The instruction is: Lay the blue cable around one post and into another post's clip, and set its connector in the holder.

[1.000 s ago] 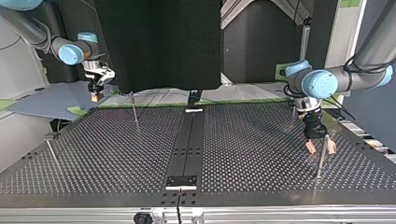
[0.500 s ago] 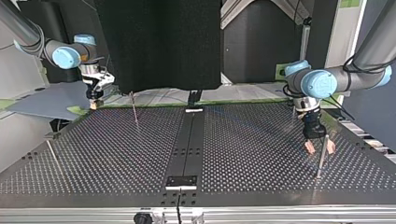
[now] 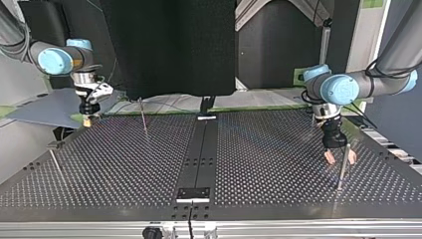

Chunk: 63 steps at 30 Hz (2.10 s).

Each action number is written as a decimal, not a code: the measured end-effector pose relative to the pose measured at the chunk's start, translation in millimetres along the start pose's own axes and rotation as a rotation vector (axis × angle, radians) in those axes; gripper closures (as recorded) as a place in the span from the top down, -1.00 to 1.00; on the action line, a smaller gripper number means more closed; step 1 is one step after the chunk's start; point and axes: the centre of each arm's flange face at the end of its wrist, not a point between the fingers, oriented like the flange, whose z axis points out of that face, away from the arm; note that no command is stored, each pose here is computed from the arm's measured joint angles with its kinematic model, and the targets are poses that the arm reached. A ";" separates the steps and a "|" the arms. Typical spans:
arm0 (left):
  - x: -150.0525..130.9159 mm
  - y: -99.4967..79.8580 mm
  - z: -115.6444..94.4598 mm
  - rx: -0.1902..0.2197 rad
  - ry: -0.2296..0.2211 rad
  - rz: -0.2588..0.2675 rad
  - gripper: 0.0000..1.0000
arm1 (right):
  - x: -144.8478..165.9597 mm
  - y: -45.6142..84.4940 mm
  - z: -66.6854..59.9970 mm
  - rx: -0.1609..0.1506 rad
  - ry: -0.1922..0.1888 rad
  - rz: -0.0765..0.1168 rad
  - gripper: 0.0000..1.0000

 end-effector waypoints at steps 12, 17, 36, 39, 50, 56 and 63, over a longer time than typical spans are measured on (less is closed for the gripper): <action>0.2 0.0 -0.2 0.000 0.002 0.000 1.00 | 73.1 -8.7 -4.8 -0.004 0.111 -0.094 -1.00; 0.2 0.0 -0.2 -0.001 0.002 0.000 1.00 | 88.2 -10.3 -6.7 0.006 0.133 -0.129 -1.00; 1.0 0.0 -0.7 -0.002 0.004 0.002 1.00 | 82.0 28.0 2.4 -0.027 0.125 -0.131 -1.00; 1.6 -0.3 -1.0 -0.001 0.006 0.003 1.00 | 85.9 30.5 3.6 -0.032 0.115 -0.132 -1.00; 2.4 -0.9 -1.5 -0.001 0.007 0.003 1.00 | 90.4 41.7 2.8 -0.055 0.097 -0.150 -1.00; 2.5 -0.8 -1.6 -0.002 0.008 0.004 1.00 | 98.4 47.6 5.4 -0.052 0.074 -0.163 -1.00; 3.6 -1.6 -2.3 -0.001 0.010 0.006 1.00 | 106.6 46.5 8.1 -0.010 0.028 -0.176 -1.00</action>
